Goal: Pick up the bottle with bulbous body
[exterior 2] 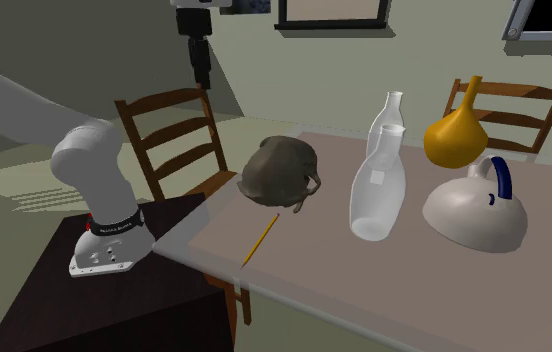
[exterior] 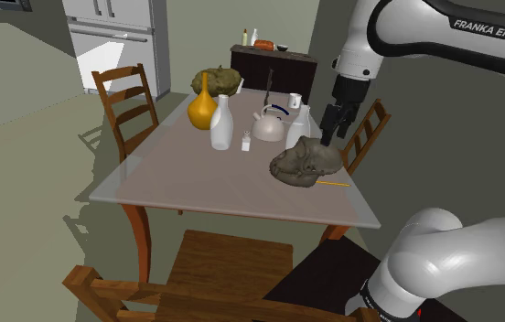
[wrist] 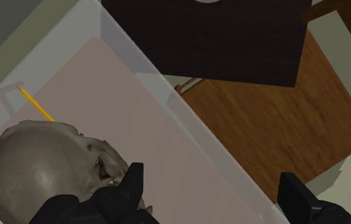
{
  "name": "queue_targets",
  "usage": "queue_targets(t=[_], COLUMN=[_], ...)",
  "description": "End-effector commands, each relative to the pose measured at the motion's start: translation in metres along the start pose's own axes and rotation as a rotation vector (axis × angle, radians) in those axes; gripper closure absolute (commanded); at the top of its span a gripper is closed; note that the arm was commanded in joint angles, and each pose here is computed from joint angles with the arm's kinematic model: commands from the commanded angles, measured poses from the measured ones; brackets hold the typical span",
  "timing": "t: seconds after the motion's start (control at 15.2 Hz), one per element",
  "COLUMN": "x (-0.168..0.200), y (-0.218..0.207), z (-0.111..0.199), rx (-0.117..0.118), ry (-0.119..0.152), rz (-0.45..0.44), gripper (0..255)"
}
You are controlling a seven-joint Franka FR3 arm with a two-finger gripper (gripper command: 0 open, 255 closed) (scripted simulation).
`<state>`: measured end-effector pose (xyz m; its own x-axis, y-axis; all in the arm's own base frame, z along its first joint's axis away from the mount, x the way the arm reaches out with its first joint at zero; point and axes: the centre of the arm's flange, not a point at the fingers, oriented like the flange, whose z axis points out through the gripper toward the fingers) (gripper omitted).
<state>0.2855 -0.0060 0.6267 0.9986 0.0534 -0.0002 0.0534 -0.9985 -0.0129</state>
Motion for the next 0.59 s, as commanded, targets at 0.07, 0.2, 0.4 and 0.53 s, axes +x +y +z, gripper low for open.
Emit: queue_targets(t=[0.07,0.2,0.4,0.53], x=[0.008,0.024,0.048,0.065], y=[0.01,0.03,0.061,0.081], z=[0.001,0.003,0.006,0.008], rx=[-0.001,-0.002,-0.004,-0.006], ry=[0.001,0.004,0.008,0.01], rz=[-0.001,-0.002,-0.004,-0.005], gripper=[0,0,0,0])
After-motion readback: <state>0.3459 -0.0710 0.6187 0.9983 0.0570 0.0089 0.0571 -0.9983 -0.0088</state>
